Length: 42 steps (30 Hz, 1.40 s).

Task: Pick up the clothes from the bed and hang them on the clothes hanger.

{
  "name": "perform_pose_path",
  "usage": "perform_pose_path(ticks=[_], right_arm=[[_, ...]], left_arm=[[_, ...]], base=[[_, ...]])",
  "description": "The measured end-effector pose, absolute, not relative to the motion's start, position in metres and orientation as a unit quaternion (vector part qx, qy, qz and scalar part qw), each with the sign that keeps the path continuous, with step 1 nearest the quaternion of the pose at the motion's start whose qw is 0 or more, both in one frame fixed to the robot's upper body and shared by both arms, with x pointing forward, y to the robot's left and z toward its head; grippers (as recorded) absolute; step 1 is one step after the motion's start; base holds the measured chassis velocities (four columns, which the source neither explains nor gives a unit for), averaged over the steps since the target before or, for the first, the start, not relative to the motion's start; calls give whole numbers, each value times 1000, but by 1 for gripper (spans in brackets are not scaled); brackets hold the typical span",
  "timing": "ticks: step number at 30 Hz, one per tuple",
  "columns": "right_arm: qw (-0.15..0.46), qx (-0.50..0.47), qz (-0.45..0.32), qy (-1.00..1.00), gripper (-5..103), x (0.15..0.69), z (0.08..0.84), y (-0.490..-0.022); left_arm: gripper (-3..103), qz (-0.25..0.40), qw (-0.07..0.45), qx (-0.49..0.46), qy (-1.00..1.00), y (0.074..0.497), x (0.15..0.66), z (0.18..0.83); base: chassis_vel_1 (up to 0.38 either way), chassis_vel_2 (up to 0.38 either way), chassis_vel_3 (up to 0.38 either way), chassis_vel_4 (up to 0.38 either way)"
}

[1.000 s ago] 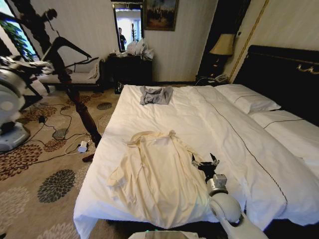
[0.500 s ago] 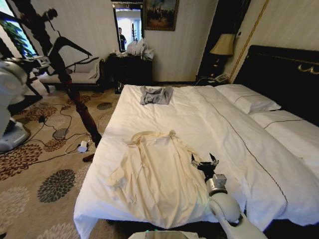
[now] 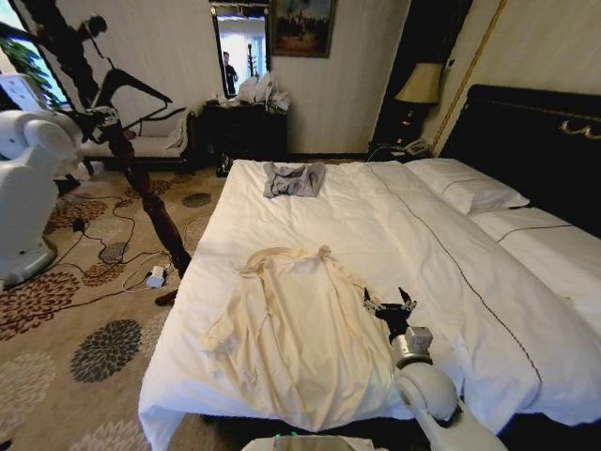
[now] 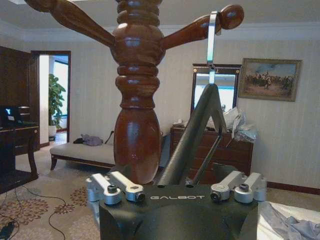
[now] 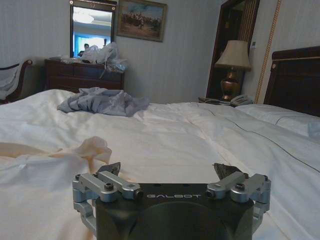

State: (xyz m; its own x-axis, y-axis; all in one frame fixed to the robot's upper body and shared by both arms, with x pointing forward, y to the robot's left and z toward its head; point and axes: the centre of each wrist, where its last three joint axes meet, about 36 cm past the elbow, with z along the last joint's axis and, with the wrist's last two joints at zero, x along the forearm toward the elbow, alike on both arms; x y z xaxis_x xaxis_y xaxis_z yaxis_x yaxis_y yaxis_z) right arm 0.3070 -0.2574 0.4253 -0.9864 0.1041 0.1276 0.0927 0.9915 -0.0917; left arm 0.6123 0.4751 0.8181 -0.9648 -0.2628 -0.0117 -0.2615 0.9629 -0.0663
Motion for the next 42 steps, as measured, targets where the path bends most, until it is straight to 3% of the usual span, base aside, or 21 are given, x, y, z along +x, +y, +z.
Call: perform_pose_path(ticks=[2, 7, 8, 10, 13, 14, 19, 30, 42], right_arm=[[66, -48, 38, -996, 100, 307, 426, -254], [65, -46, 36, -996, 100, 305, 426, -253], [65, -46, 36, -996, 100, 304, 426, -252], [65, -46, 36, -996, 100, 304, 426, -252], [67, -46, 39, -996, 100, 302, 425, -252], [67, -46, 39, -996, 100, 302, 425, -252], [67, -44, 42, -996, 100, 300, 424, -251], [66, -41, 45, -996, 100, 299, 423, -250], [71, -45, 42, -996, 100, 299, 415, -244]], left_arm=[[81, -31, 7, -133, 991, 474, 616, 817], [70, -29, 6, -128, 991, 471, 619, 816], [59, -28, 5, -126, 992, 469, 620, 816], [59, -27, 4, -126, 992, 468, 621, 815], [43, -26, 4, -124, 992, 466, 622, 815], [43, -26, 4, -124, 992, 466, 622, 815], [22, -22, 7, -118, 993, 460, 619, 815], [19, -18, 18, -116, 993, 454, 617, 817], [19, -15, 70, -58, 996, 418, 594, 841]], base=[[0, 0, 0, 0], [0, 0, 0, 0], [0, 0, 0, 0], [0, 0, 0, 0], [0, 0, 0, 0], [0, 0, 0, 0], [0, 0, 0, 0], [0, 0, 0, 0], [0, 0, 0, 0]])
